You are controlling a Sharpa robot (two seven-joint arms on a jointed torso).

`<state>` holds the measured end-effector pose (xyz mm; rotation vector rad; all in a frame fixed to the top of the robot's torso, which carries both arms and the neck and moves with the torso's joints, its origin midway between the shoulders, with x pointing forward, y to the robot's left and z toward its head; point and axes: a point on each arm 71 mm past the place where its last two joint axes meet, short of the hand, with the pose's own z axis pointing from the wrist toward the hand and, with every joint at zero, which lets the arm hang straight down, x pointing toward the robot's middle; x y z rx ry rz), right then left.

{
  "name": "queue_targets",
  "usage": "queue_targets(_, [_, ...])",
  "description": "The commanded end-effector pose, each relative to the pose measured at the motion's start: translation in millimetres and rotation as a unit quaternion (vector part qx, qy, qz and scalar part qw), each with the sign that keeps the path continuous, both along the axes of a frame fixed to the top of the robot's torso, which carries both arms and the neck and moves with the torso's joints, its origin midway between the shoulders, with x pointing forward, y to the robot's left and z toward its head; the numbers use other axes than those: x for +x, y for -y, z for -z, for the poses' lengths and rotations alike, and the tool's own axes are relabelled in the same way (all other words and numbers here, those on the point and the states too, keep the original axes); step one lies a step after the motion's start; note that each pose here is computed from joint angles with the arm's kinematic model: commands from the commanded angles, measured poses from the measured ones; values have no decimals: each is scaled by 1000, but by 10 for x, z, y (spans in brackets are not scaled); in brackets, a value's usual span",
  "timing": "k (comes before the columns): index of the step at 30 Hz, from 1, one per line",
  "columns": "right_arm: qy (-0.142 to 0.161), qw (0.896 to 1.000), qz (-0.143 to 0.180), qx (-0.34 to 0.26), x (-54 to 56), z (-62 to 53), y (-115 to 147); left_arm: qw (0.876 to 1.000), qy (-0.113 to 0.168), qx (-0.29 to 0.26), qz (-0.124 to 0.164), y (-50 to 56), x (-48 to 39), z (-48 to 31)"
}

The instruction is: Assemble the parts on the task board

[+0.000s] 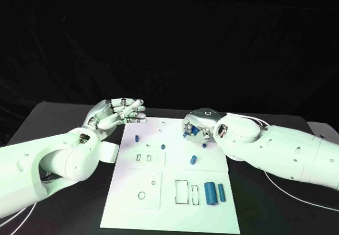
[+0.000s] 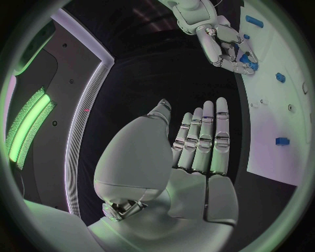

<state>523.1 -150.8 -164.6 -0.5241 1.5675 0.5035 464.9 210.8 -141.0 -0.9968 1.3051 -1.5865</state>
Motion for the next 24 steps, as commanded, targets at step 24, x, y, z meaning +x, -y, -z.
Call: queue_targets(24, [88, 993, 13, 82, 129, -200, -395, 1000, -4, -2, 8, 14, 22, -1])
